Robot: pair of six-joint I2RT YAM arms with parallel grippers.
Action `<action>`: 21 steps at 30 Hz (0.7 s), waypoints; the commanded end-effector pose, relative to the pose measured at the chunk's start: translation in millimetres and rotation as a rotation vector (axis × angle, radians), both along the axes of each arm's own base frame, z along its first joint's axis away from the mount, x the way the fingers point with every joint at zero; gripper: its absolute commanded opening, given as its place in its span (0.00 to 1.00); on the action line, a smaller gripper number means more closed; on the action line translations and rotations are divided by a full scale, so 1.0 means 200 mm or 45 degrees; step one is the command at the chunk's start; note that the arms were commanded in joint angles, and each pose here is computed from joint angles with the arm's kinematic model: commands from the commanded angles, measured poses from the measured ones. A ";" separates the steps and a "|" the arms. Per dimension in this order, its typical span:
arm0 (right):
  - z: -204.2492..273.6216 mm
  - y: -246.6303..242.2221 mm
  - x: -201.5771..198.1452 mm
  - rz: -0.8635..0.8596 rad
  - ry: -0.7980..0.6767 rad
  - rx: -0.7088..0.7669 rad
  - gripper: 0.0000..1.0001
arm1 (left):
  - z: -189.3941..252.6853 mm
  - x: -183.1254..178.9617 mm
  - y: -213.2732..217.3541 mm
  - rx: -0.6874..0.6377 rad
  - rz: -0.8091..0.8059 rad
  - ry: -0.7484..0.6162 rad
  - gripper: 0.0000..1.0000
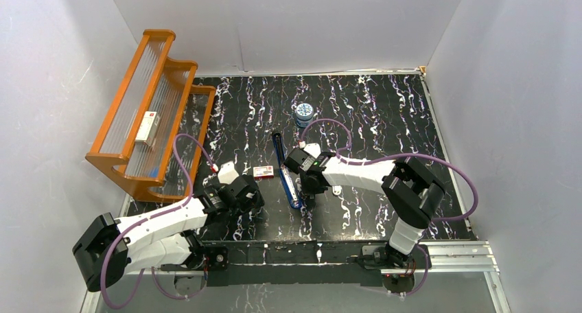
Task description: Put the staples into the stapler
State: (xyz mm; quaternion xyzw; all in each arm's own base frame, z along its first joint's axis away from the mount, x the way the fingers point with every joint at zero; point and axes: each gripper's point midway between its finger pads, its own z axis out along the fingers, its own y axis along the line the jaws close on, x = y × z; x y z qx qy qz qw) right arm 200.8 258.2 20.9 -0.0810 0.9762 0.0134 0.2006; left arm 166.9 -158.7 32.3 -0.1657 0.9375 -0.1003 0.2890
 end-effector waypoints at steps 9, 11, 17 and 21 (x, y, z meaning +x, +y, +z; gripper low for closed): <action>0.15 -0.02 0.09 -0.042 -0.149 0.018 0.24 | -0.01 0.01 0.03 0.026 0.022 -0.009 0.85; 0.19 -0.04 0.12 -0.053 -0.202 0.008 0.24 | -0.01 0.01 0.03 0.027 0.020 -0.008 0.85; 0.32 -0.14 0.21 -0.109 -0.352 -0.017 0.24 | -0.01 0.01 0.03 0.029 0.018 -0.009 0.85; 0.37 -0.27 0.26 -0.183 -0.395 -0.014 0.24 | -0.01 0.01 0.03 0.033 0.014 -0.009 0.85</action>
